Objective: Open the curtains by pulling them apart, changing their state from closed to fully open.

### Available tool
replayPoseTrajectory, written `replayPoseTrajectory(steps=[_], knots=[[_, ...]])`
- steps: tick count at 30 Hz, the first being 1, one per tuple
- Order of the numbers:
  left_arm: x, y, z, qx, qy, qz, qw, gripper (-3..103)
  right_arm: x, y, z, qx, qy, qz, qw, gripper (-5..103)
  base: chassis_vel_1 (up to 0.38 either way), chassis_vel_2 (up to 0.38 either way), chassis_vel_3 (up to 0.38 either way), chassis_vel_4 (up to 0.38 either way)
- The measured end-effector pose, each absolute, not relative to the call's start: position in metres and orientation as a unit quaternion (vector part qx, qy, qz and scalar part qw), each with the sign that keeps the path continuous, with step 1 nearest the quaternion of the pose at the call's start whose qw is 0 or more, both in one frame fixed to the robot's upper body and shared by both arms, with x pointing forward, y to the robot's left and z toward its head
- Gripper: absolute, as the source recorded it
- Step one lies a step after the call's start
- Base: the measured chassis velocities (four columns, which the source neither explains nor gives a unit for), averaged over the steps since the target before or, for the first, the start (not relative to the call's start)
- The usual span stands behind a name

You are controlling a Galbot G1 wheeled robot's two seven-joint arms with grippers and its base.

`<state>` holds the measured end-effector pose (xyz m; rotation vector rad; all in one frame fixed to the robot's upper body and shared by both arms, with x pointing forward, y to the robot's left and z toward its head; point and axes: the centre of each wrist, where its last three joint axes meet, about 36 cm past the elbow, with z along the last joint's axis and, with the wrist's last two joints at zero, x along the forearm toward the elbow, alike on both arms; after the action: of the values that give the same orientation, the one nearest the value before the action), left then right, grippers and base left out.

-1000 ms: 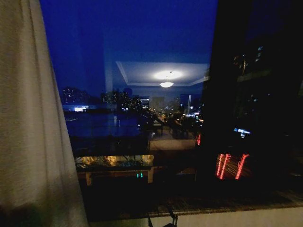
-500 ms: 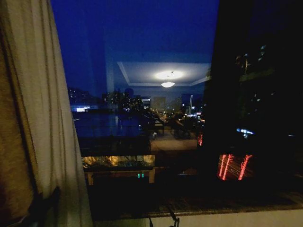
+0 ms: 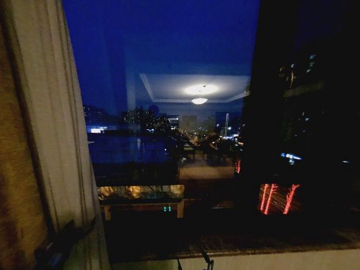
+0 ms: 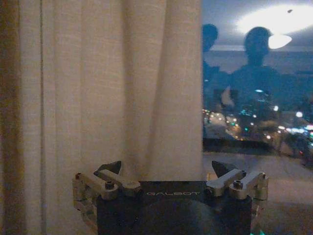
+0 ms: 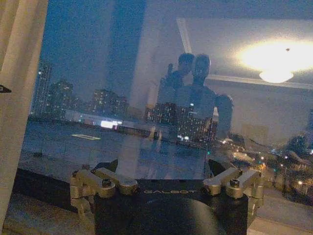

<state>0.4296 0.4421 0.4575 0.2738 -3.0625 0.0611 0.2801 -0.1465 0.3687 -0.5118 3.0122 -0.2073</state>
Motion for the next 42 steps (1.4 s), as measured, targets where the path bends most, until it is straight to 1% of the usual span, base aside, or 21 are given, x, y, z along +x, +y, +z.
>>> replayPoseTrajectory(steps=[8,15,16,17,20,21,23,24,25,26,27,29,30,32,34,35,36,38,39,42], knots=[[0.455,0.454,0.453,0.140,-0.988,0.039,0.042,100,0.277,-0.144,0.367,-0.172,0.982,-0.073,0.040,100,0.000,0.000,0.000,0.000],[0.458,0.458,0.443,0.153,-0.986,0.038,0.052,100,0.275,-0.143,0.367,-0.173,0.981,-0.075,0.040,100,0.000,0.000,0.000,0.000],[0.457,0.458,0.442,0.153,-0.986,0.036,0.052,103,0.275,-0.143,0.367,-0.174,0.981,-0.075,0.040,100,0.000,0.000,0.000,0.000],[0.457,0.457,0.440,0.155,-0.986,0.034,0.050,100,0.274,-0.143,0.367,-0.174,0.981,-0.075,0.041,100,0.000,0.000,0.000,0.000],[0.456,0.457,0.439,0.156,-0.986,0.032,0.047,98,0.273,-0.143,0.366,-0.174,0.981,-0.075,0.043,100,0.000,0.000,0.000,0.000],[0.454,0.457,0.438,0.158,-0.986,0.031,0.045,89,0.272,-0.143,0.366,-0.174,0.981,-0.075,0.044,100,0.000,0.000,0.000,0.000],[0.454,0.457,0.438,0.158,-0.986,0.030,0.045,89,0.272,-0.143,0.366,-0.175,0.981,-0.075,0.044,100,0.000,0.000,0.000,0.000],[0.452,0.458,0.439,0.157,-0.986,0.029,0.044,79,0.272,-0.143,0.366,-0.175,0.981,-0.075,0.044,100,0.000,0.000,0.000,0.000],[0.452,0.458,0.439,0.157,-0.986,0.029,0.044,79,0.272,-0.143,0.366,-0.175,0.981,-0.075,0.044,100,0.000,0.000,0.000,0.000],[0.451,0.458,0.440,0.156,-0.986,0.028,0.044,74,0.272,-0.143,0.366,-0.175,0.981,-0.075,0.044,100,0.000,0.000,0.000,0.000],[0.451,0.458,0.440,0.153,-0.987,0.027,0.044,74,0.272,-0.143,0.366,-0.175,0.981,-0.075,0.044,100,0.000,0.000,0.000,0.000],[0.449,0.459,0.440,0.148,-0.988,0.026,0.044,62,0.271,-0.142,0.366,-0.176,0.980,-0.076,0.045,100,0.000,0.000,0.000,0.000],[0.449,0.459,0.440,0.148,-0.988,0.026,0.044,62,0.271,-0.142,0.366,-0.176,0.980,-0.076,0.045,100,0.000,0.000,0.000,0.000],[0.449,0.458,0.439,0.149,-0.988,0.025,0.044,51,0.271,-0.142,0.366,-0.177,0.980,-0.077,0.045,100,0.000,0.000,0.000,0.000],[0.449,0.458,0.439,0.152,-0.987,0.022,0.044,51,0.271,-0.142,0.366,-0.178,0.980,-0.078,0.045,100,0.000,0.000,0.000,0.000],[0.451,0.457,0.440,0.158,-0.986,0.021,0.044,40,0.270,-0.141,0.366,-0.178,0.980,-0.078,0.045,100,0.000,0.000,0.000,0.000],[0.451,0.456,0.440,0.163,-0.986,0.021,0.044,40,0.270,-0.141,0.366,-0.178,0.980,-0.079,0.045,100,0.000,0.000,0.000,0.000],[0.457,0.453,0.442,0.196,-0.979,0.021,0.045,30,0.268,-0.141,0.365,-0.179,0.980,-0.080,0.045,100,0.000,0.000,0.000,0.000],[0.457,0.453,0.442,0.196,-0.979,0.021,0.045,30,0.268,-0.141,0.365,-0.179,0.980,-0.080,0.045,100,0.000,0.000,0.000,0.000],[0.465,0.448,0.446,0.251,-0.967,0.019,0.045,13,0.265,-0.141,0.364,-0.181,0.979,-0.081,0.043,100,0.000,0.000,0.000,0.000]])
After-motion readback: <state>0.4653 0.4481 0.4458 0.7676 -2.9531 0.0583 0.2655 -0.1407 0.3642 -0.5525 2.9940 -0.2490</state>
